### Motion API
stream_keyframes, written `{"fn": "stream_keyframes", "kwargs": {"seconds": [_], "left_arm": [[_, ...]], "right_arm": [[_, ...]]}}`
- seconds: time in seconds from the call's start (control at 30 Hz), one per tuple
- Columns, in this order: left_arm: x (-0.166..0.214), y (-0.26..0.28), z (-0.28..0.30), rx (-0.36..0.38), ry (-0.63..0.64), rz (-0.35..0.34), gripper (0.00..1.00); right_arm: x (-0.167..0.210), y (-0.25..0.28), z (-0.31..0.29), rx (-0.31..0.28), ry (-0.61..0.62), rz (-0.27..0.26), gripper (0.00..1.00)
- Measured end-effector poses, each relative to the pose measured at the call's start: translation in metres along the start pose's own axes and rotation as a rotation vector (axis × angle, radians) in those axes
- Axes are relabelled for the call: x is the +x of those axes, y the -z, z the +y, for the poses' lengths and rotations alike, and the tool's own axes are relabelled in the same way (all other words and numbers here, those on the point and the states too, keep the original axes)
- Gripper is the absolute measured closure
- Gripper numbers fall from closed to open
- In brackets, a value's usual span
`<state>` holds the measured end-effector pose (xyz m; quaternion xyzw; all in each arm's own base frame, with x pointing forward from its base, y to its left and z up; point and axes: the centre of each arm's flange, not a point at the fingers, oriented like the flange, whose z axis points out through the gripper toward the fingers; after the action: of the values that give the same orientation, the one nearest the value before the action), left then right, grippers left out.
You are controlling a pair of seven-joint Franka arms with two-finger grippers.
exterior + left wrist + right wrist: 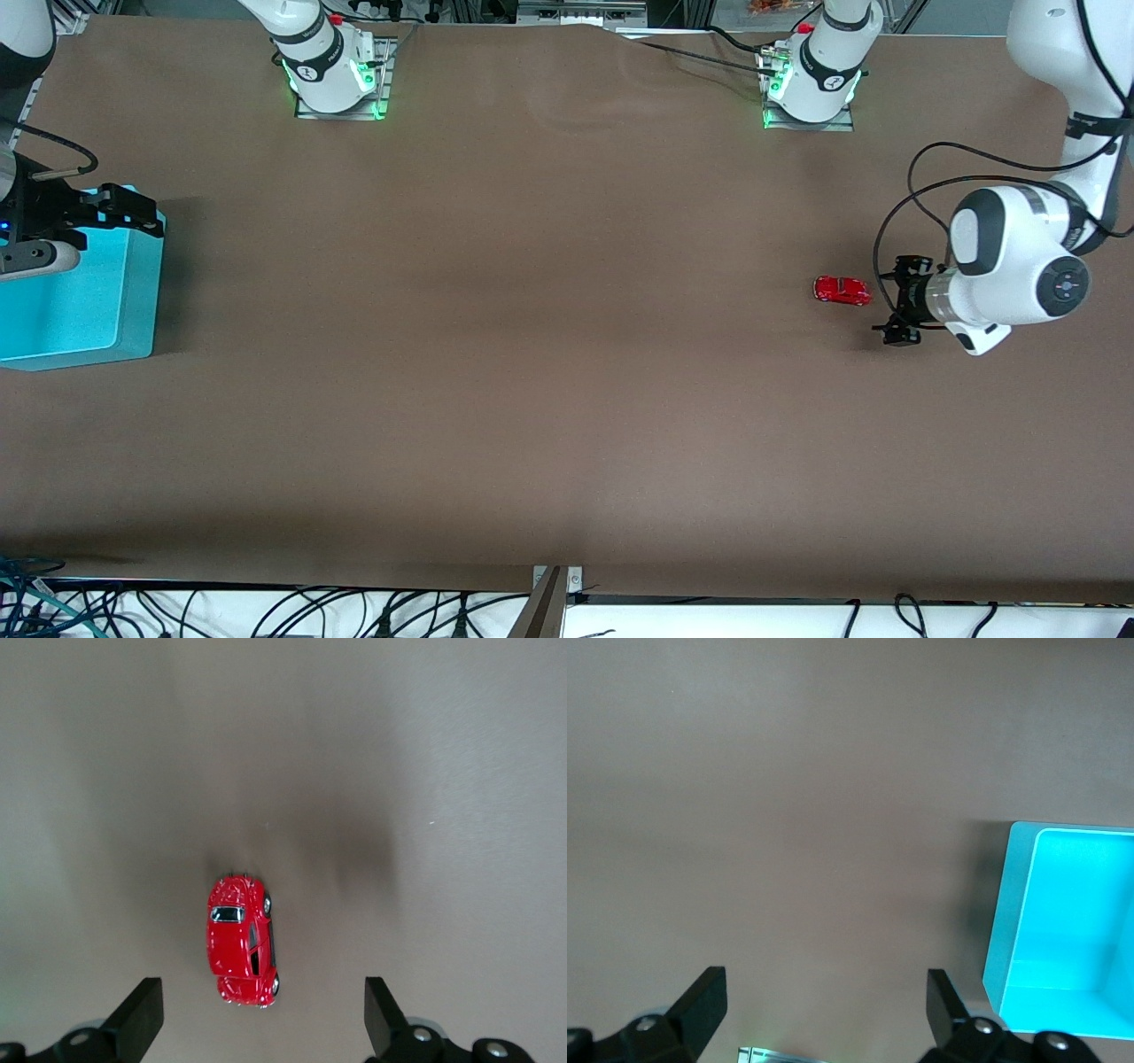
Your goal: Wind red beetle toy and store in blue box
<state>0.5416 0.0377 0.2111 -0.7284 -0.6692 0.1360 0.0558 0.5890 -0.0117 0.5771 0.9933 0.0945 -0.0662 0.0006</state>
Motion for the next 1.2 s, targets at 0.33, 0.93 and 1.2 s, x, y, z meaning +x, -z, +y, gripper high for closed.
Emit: {"fn": "stream_keyframes", "kwargs": {"seconds": [0.33, 0.93, 1.2], "left_arm": [[0.003, -0.016, -0.008, 0.017, 0.045, -0.003, 0.0], [0.002, -0.036, -0.017, 0.032, 0.087, -0.004, 0.42], [-0.002, -0.034, -0.016, 0.028, 0.092, -0.004, 0.55]], "right_arm": [[0.0, 0.0, 0.0, 0.0, 0.0, 0.0, 0.0], [0.0, 0.001, -0.001, -0.001, -0.002, 0.002, 0.0], [0.0, 0.001, 0.0, -0.003, -0.003, 0.002, 0.0]]}}
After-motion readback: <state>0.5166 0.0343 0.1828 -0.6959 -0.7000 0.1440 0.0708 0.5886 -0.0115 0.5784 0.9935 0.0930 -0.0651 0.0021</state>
